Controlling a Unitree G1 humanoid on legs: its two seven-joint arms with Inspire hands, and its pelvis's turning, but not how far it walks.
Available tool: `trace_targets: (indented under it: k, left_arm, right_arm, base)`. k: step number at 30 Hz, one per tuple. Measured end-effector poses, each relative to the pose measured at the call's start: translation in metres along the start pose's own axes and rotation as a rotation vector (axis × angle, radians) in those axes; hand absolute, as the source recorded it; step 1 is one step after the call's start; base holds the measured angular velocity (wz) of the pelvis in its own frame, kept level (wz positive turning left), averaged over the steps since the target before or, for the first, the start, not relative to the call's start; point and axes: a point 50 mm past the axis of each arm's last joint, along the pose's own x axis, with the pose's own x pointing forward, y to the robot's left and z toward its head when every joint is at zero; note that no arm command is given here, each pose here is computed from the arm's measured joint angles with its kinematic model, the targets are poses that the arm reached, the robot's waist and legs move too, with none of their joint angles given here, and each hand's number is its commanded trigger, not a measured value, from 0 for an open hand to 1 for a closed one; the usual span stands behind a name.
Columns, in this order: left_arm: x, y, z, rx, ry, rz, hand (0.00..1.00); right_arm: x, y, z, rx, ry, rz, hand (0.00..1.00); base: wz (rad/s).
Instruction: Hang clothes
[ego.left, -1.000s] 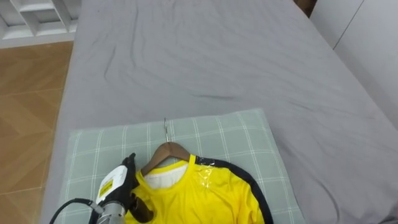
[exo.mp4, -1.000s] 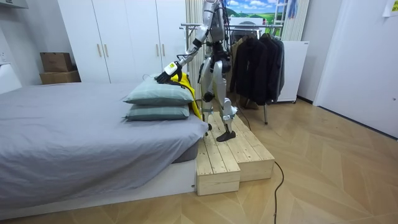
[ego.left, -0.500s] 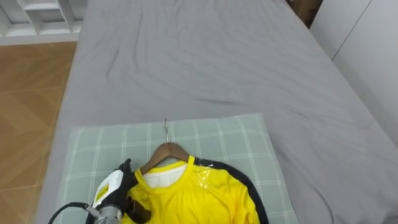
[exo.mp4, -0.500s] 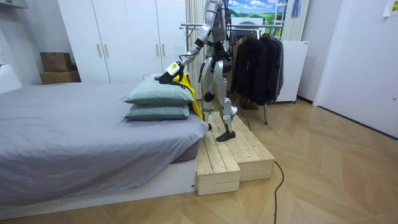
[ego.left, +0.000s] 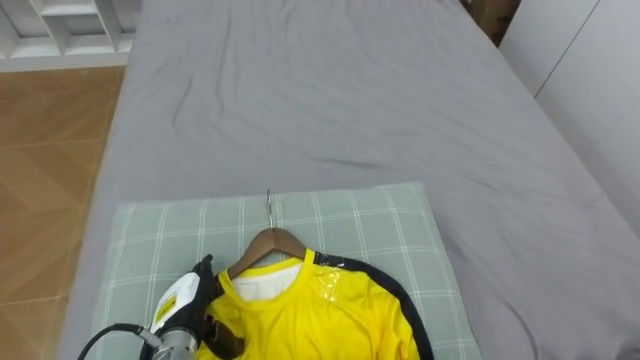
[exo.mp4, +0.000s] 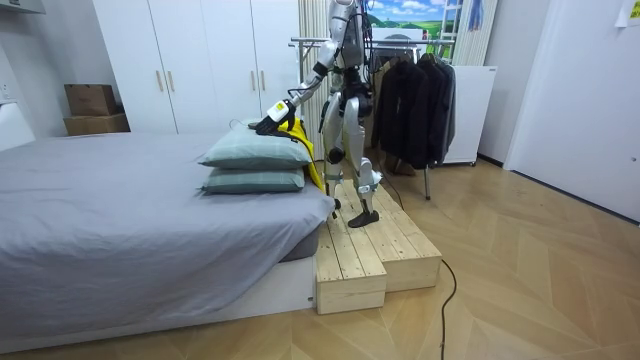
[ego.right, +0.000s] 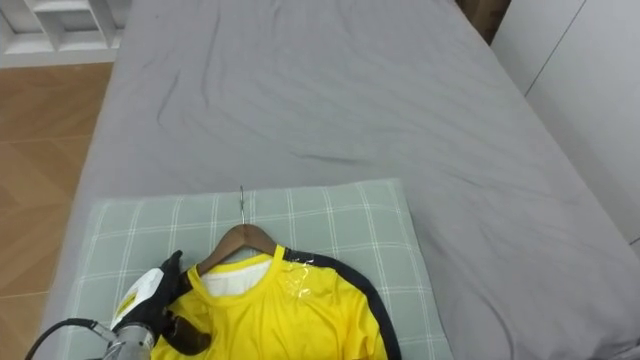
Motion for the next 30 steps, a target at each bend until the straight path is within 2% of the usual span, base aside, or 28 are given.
trace_targets:
  k: [24,25,26,28,29,30]
  left_arm:
    - [0.0031,0.004,0.0027,0.028,-0.01,-0.046,0.0]
    - [0.0032,0.0042,0.0028,0.029,-0.009,-0.049,0.1]
    - [0.0035,0.0048,0.0026,0.03,-0.009,-0.056,0.43]
    - [0.0037,0.0054,0.0021,0.032,-0.008,-0.06,0.7]
    - [0.0037,0.0054,0.002,0.033,-0.008,-0.066,0.78]
    - [0.0039,0.006,0.0018,0.034,-0.008,-0.067,0.93]
  right_arm:
    - [-0.0001,-0.0037,0.0049,-0.011,-0.008,-0.007,0.0]
    - [-0.0001,-0.0039,0.005,-0.012,-0.008,-0.007,0.0]
    - [-0.0001,-0.0042,0.0055,-0.012,-0.01,-0.007,0.0]
    - [-0.0002,-0.0049,0.006,-0.013,-0.011,-0.008,0.0]
    - [-0.0003,-0.0054,0.006,-0.014,-0.011,-0.008,0.0]
    - [-0.0003,-0.0057,0.0063,-0.015,-0.011,-0.005,0.0]
  base:
    - [0.0]
    - [0.0]
    - [0.0]
    - [0.0]
    - [0.0]
    - [0.0]
